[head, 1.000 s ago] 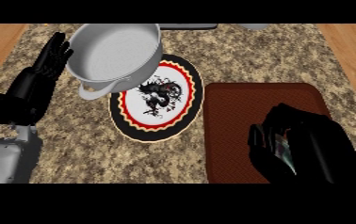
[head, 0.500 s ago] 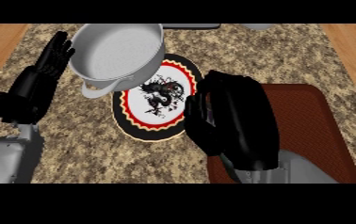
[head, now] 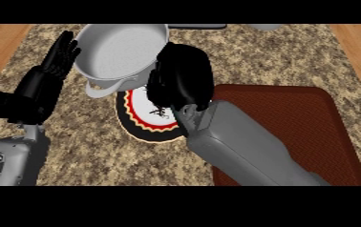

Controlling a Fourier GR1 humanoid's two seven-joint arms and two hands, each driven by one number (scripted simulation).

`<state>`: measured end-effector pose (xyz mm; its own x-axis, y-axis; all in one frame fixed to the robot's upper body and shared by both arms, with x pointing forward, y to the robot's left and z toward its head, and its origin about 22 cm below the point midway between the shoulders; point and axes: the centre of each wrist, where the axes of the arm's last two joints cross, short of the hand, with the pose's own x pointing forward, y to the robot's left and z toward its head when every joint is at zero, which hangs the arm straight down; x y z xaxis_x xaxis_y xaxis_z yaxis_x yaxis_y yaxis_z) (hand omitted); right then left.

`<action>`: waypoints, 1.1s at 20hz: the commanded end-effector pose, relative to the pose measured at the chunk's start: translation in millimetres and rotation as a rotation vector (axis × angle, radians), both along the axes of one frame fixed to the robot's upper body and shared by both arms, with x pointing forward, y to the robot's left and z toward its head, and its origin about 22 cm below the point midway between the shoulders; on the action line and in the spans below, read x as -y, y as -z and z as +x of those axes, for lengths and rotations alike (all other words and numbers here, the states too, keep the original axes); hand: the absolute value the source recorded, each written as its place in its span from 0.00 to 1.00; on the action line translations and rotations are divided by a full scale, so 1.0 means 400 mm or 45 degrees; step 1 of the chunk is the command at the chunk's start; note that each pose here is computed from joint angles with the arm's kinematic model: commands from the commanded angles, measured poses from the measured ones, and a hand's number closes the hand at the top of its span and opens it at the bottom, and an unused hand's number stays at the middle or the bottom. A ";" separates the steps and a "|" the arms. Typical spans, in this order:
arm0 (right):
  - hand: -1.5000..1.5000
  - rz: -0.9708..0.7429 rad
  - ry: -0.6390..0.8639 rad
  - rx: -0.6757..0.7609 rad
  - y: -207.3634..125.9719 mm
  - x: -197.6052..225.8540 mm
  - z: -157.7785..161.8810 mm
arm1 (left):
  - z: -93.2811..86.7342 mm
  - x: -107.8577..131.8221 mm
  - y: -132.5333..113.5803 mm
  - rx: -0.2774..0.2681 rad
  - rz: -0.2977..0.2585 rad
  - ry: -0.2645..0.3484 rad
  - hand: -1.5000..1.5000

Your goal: Pick the eggplant from the tray and place it in the plate

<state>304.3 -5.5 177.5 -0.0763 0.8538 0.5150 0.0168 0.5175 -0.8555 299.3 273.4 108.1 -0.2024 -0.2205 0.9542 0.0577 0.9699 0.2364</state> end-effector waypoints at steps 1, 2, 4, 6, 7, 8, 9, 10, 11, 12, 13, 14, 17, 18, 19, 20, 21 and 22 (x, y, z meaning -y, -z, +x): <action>1.00 0.030 0.084 -0.044 0.018 -0.029 0.098 | 0.003 -0.017 -0.007 0.017 -0.017 0.016 0.50; 1.00 -0.033 0.107 -0.041 0.077 -0.047 0.094 | 0.003 0.024 0.010 -0.007 0.000 0.026 0.50; 1.00 -0.035 0.108 -0.024 0.080 -0.057 0.117 | 0.032 0.023 0.033 0.001 0.010 0.008 0.50; 1.00 -0.079 0.120 -0.066 0.111 -0.056 0.140 | 0.002 0.026 -0.026 0.013 0.010 0.044 0.50; 1.00 -0.082 0.122 -0.068 0.117 -0.045 0.168 | 0.020 0.032 0.023 0.002 0.003 0.036 0.50; 1.00 -0.107 0.108 -0.073 0.188 -0.045 0.140 | 0.015 0.014 0.015 0.003 -0.002 0.042 0.50; 1.00 -0.117 0.113 -0.097 0.139 -0.057 0.164 | 0.007 0.014 0.000 0.025 0.009 0.042 0.50; 1.00 -0.163 0.115 -0.148 0.147 -0.063 0.163 | 0.033 0.028 0.007 -0.002 0.000 0.058 0.50; 1.00 -0.133 0.110 -0.172 0.190 -0.041 0.169 | 0.039 0.044 -0.023 0.015 -0.004 0.043 0.50; 1.00 -0.042 0.174 -0.160 0.194 -0.054 0.148 | 0.058 0.027 -0.029 0.013 0.014 0.063 0.50; 1.00 0.037 0.246 -0.171 0.192 -0.033 0.174 | 0.025 0.051 -0.013 0.033 -0.001 0.074 0.50; 0.00 0.046 0.234 -0.182 0.209 -0.028 0.175 | 0.049 0.038 -0.018 0.012 0.003 0.063 0.50; 0.00 0.078 0.241 -0.213 0.247 -0.002 0.192 | 0.033 0.051 0.004 0.022 -0.025 0.102 0.50; 0.00 0.133 0.201 -0.229 0.233 -0.009 0.189 | 0.028 0.027 -0.018 0.012 -0.014 0.085 0.50; 0.00 0.168 0.196 -0.196 0.254 -0.010 0.173 | 0.057 0.062 -0.017 0.022 -0.003 0.109 0.50; 0.00 0.200 0.169 -0.206 0.239 -0.012 0.181 | 0.036 0.037 -0.026 0.036 -0.008 0.074 0.50; 0.00 0.226 0.171 -0.183 0.232 -0.017 0.182 | 0.060 0.032 -0.028 0.045 -0.003 0.079 0.50; 0.00 0.277 0.178 -0.137 0.237 -0.008 0.189 | 0.055 0.074 -0.018 0.028 -0.017 0.117 0.50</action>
